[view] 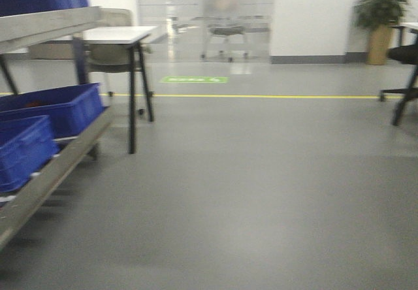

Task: Grab orange capacitor from left shelf to right conveyor
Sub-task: 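Drive the base to the red conveyor holding the capacitor in the right gripper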

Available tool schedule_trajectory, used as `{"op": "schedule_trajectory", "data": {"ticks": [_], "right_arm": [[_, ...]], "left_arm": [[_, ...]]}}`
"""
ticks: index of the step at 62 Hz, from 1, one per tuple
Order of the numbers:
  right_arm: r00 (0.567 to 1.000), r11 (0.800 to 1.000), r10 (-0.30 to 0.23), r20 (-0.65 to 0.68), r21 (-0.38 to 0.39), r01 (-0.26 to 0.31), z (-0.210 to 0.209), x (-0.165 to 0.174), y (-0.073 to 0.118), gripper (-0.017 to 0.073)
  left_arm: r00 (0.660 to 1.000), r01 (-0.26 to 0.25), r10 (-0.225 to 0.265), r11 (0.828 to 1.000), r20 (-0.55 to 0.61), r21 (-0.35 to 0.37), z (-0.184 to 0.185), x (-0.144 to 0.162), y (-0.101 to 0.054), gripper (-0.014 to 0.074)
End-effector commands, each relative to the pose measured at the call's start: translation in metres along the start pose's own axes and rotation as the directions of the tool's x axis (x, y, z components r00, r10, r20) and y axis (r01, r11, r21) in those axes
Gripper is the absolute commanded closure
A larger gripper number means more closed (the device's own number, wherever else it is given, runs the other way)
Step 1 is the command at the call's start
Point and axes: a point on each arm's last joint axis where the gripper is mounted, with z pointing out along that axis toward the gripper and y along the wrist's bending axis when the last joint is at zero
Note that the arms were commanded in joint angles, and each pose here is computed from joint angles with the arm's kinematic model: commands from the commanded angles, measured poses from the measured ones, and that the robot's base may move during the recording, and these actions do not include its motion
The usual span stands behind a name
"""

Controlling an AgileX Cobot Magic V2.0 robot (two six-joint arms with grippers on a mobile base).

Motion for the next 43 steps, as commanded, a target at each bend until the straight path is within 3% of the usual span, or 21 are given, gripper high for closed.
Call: {"op": "schedule_trajectory", "data": {"ticks": [1, 43], "right_arm": [[0.995, 1.0, -0.016, 0.094, -0.005, 0.017, -0.0011, -0.0152, 0.0009, 0.0403], [0.995, 1.0, -0.016, 0.094, -0.005, 0.017, -0.0011, -0.0152, 0.0009, 0.0403]], "left_arm": [[0.995, 0.004, -0.004, 1.0, 0.099, 0.001, -0.0015, -0.0096, 0.0, 0.072], [0.995, 0.004, -0.004, 1.0, 0.099, 0.001, -0.0015, -0.0096, 0.0, 0.072]]}}
